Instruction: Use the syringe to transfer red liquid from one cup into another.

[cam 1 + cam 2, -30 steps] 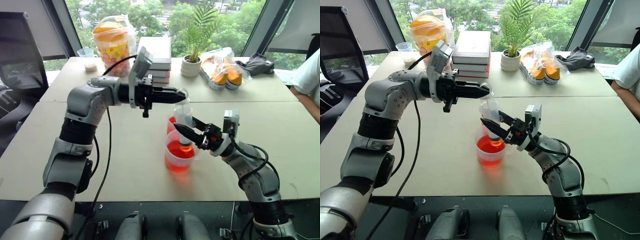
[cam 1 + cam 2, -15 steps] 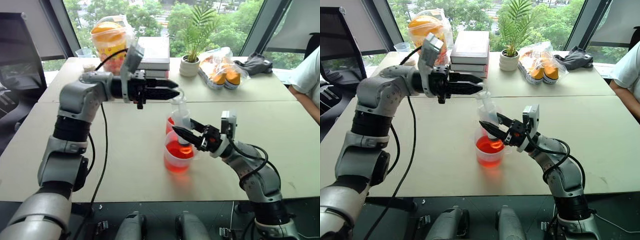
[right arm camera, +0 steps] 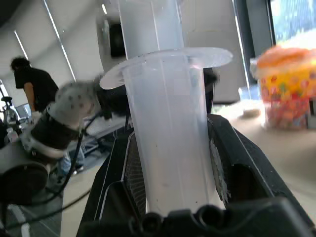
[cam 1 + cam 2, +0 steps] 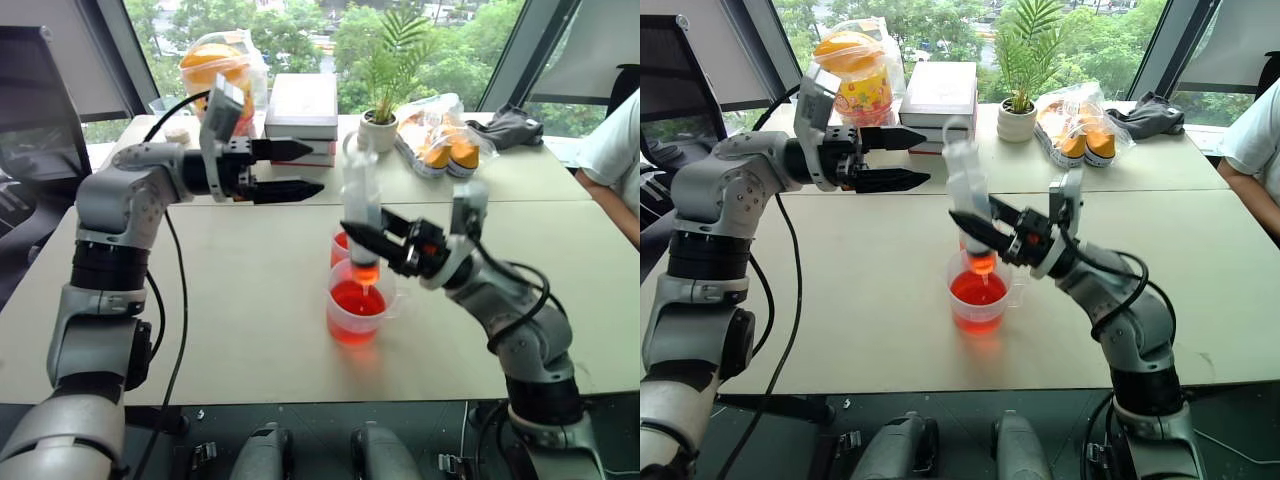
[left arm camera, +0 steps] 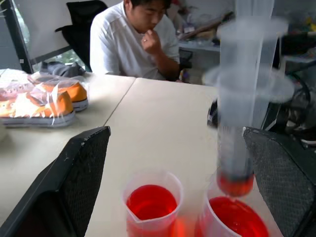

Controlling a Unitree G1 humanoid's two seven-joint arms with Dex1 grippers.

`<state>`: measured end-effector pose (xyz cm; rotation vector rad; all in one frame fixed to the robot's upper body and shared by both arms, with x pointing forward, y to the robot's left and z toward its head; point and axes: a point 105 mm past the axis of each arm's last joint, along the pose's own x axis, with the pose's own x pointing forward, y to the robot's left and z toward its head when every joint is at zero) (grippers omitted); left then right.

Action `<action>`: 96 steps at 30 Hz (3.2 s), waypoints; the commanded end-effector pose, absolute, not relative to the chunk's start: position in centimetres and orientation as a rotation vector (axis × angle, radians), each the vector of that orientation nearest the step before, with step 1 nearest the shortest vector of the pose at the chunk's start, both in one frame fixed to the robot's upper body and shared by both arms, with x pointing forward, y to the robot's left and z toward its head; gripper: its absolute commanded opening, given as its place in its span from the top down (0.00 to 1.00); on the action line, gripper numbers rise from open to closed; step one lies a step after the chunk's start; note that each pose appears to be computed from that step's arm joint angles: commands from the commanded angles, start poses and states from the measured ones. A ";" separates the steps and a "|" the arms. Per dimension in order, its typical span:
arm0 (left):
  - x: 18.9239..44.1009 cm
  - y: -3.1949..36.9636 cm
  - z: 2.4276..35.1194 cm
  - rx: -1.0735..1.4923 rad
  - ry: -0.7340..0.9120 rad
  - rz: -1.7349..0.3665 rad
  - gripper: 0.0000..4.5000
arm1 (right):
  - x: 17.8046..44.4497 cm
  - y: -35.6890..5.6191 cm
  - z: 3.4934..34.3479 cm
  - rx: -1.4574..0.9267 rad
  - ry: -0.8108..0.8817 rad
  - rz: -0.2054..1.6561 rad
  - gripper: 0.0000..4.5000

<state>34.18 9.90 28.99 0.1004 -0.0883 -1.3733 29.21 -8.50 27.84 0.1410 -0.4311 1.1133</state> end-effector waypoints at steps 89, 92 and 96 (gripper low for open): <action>36.8 4.7 31.6 0.117 -0.223 -1.353 0.79 | 34.9 -9.4 29.7 0.055 -0.616 0.952 0.69; 36.6 5.9 32.6 0.107 -0.236 -1.340 0.48 | 35.0 -9.1 29.1 0.061 -0.593 0.959 0.69; 36.2 7.8 33.3 0.111 -0.240 -1.313 0.02 | 35.1 -9.0 28.6 0.066 -0.575 0.966 0.69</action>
